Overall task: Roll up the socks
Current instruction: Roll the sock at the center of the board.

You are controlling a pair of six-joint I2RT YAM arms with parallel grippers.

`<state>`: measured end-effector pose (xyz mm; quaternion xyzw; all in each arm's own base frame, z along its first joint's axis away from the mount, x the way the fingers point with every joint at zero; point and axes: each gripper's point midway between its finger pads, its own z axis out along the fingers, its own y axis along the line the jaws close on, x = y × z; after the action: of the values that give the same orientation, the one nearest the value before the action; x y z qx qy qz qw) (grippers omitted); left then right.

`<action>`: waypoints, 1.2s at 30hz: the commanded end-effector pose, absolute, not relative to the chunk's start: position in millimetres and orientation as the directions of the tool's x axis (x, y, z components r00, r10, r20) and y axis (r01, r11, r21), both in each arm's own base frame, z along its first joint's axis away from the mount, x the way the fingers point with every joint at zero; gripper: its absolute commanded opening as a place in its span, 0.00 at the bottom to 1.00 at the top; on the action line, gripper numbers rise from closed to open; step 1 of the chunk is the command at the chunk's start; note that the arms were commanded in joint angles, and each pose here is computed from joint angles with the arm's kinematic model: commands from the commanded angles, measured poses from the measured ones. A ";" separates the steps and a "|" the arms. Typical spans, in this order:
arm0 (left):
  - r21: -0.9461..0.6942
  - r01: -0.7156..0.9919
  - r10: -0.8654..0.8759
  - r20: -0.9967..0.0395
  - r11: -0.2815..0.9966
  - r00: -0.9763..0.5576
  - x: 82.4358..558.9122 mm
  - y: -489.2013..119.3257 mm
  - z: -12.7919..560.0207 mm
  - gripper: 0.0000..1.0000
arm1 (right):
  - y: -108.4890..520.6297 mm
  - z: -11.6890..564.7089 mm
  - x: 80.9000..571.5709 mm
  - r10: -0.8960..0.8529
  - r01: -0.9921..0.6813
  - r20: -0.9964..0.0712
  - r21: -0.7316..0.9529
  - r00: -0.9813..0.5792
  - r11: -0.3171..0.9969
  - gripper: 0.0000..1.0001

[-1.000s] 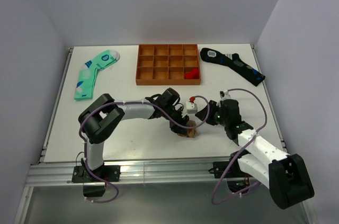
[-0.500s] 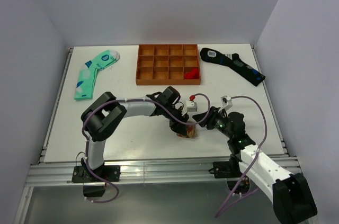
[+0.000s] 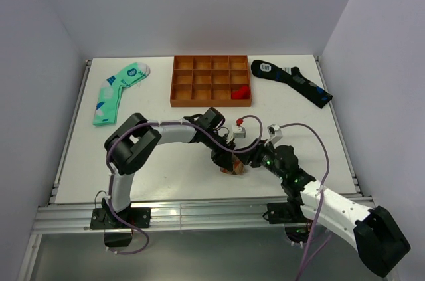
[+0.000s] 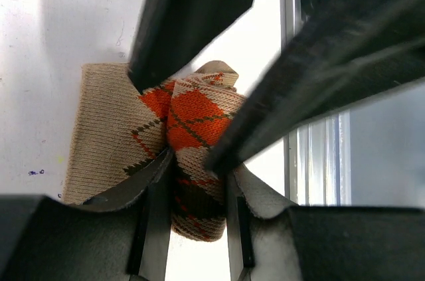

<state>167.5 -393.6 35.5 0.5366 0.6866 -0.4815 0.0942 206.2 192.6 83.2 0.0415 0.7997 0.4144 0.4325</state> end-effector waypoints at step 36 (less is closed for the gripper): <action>-0.707 0.691 0.811 -0.311 0.151 -0.495 130.5 -345.1 -21.8 0.00 | 184.9 111.9 160.1 0.004 -0.252 -0.673 0.282 -0.740 0.926 0.47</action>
<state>153.0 -386.3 33.5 0.5082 0.6963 -0.5068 0.0088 171.5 190.5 129.6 -0.0012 0.8860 0.2428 0.3950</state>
